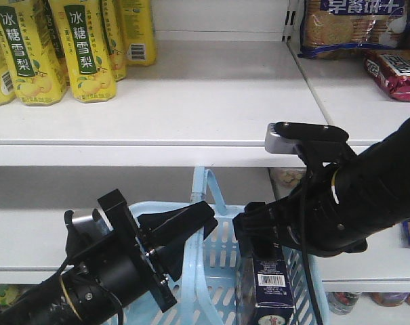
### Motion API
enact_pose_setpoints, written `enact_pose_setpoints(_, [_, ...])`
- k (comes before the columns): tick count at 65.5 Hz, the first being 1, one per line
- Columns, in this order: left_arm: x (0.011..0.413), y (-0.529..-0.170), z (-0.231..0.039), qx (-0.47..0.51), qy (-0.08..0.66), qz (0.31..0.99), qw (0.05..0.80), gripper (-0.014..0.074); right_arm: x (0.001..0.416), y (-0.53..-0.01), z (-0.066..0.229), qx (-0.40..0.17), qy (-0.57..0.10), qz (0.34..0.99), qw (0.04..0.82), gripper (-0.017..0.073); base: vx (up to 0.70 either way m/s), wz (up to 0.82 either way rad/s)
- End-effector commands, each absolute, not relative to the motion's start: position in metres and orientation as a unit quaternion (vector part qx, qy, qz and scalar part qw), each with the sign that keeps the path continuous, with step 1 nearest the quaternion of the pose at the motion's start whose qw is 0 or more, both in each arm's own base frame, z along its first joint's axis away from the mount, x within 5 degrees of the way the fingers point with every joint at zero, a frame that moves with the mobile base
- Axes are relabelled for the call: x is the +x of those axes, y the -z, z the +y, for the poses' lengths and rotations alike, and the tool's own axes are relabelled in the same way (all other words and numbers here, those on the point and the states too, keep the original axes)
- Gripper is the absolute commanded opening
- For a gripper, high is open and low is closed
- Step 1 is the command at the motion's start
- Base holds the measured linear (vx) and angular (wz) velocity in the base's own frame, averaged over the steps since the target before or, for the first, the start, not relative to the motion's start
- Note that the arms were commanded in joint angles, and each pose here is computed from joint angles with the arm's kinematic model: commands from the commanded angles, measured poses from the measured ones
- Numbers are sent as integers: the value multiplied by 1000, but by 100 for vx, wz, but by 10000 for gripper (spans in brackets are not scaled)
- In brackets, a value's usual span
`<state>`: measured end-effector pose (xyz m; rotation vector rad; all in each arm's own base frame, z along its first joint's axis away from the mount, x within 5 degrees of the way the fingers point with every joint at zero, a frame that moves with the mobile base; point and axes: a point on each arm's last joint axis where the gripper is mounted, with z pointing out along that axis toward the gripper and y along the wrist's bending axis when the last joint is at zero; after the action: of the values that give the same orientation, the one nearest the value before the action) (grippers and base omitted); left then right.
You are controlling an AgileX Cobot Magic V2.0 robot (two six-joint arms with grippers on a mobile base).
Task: Left arm holds basket, right arm returns cookies
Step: 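Lower the right gripper into the basket around the Chocofello box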
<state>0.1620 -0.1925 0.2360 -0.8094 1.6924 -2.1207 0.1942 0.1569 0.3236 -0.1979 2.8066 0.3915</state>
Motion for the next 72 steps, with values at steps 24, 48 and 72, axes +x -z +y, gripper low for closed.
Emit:
enact_pose_setpoints(24, [161,-279,-183,-230,845,445,189,-3,200,-305,166,-59,-119,975,180,552,0,0])
enact_pose_setpoints(48, [161,-279,-183,-230,845,445,189,-3,206,-290,171,-51,-147,963,218,553,0,0])
enact_pose_setpoints(72, [161,-279,-183,-230,845,445,189,-3,214,-272,177,-56,-124,972,194,553,0,0])
